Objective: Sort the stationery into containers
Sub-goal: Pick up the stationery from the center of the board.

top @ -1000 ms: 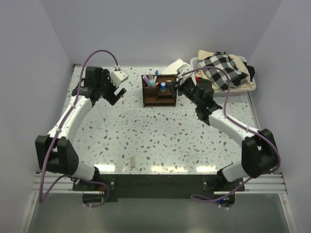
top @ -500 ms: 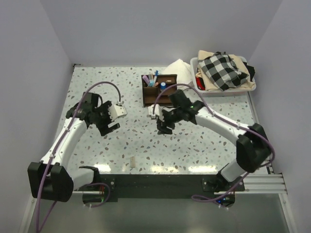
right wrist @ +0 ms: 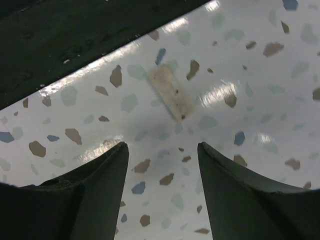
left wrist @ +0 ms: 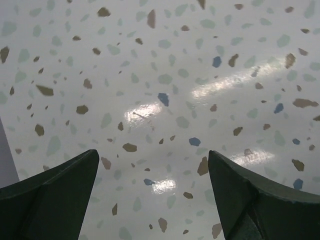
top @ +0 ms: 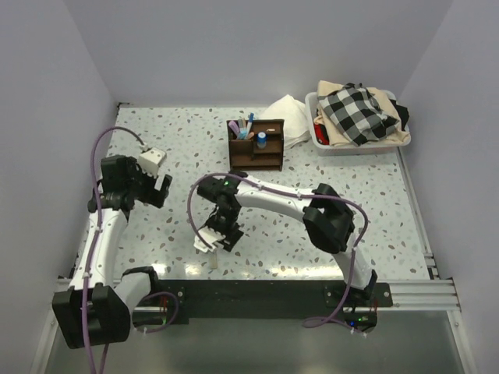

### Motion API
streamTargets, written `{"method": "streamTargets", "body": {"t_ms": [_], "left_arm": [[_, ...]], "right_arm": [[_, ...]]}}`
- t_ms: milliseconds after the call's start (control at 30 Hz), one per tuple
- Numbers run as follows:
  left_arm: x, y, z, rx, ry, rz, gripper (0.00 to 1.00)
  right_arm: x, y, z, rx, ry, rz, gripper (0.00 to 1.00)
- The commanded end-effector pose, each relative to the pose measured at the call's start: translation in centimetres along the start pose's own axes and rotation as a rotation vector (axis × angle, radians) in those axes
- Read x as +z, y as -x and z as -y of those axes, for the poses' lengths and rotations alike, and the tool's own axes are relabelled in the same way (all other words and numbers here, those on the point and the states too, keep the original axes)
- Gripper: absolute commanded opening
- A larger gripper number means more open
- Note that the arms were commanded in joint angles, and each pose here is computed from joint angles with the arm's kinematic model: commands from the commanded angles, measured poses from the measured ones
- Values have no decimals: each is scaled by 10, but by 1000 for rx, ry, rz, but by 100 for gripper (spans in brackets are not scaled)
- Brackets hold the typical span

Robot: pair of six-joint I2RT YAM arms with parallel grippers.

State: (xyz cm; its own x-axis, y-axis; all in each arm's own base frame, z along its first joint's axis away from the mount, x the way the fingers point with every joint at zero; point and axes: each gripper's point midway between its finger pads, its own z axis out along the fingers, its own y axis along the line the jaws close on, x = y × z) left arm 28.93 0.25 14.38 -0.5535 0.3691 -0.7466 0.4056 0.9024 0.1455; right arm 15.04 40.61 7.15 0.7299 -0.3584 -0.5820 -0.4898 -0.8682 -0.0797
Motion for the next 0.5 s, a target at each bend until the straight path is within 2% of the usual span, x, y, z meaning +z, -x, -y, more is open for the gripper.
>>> {"method": "streamTargets", "body": {"t_ms": [0,467], "left_arm": [[-7,-6,-52,-302,254,52,96],[-13,-9,-53,-300,255,44,97]], "right_arm": [[9,14,-8,-190,91,1,61],[34,9,24,-322,119,-32,52]]}}
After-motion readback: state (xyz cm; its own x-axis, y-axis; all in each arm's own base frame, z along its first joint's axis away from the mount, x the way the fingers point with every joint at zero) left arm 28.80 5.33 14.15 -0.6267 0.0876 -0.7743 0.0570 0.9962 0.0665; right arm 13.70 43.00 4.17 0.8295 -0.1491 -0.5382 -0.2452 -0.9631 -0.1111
